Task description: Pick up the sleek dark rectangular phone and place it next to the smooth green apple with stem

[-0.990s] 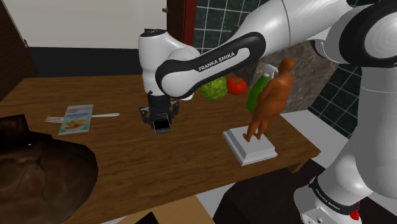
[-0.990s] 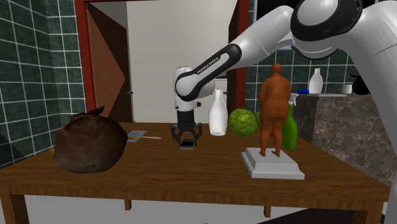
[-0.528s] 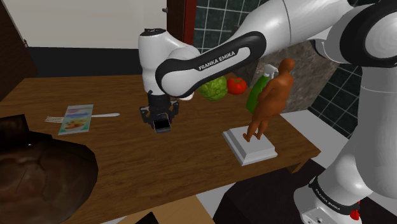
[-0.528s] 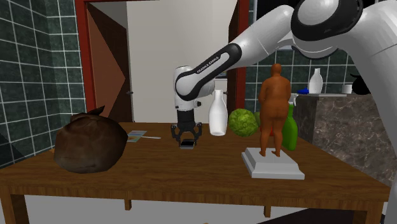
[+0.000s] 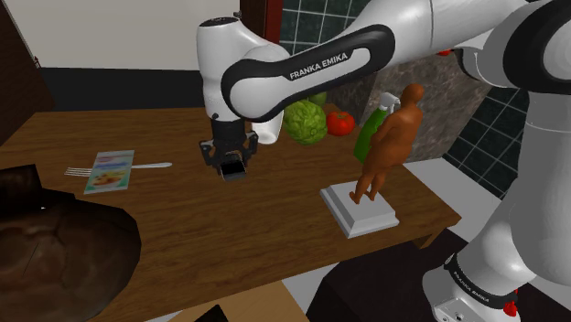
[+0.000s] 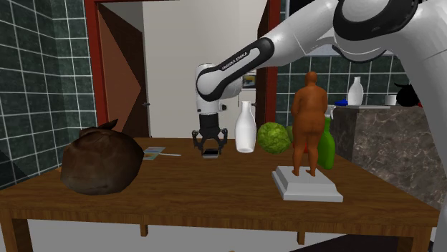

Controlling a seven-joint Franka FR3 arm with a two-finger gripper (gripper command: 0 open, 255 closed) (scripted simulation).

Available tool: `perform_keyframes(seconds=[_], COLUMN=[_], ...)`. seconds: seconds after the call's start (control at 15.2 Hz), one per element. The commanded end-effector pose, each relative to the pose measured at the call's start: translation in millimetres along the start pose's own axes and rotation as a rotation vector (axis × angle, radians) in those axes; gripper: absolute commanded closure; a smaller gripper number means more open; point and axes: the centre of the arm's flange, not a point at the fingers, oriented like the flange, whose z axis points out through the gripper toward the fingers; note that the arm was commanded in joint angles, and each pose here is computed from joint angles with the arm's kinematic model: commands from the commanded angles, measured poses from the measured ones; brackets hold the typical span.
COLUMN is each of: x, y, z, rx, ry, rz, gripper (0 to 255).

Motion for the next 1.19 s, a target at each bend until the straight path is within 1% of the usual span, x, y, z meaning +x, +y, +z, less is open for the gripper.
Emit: perform_keyframes(seconds=[0.0, 1.12], x=[0, 3], y=[1, 6], z=[-12, -101], rx=[0.000, 0.000], ry=[0.000, 0.000], rz=[0.000, 0.000], gripper=[255, 255])
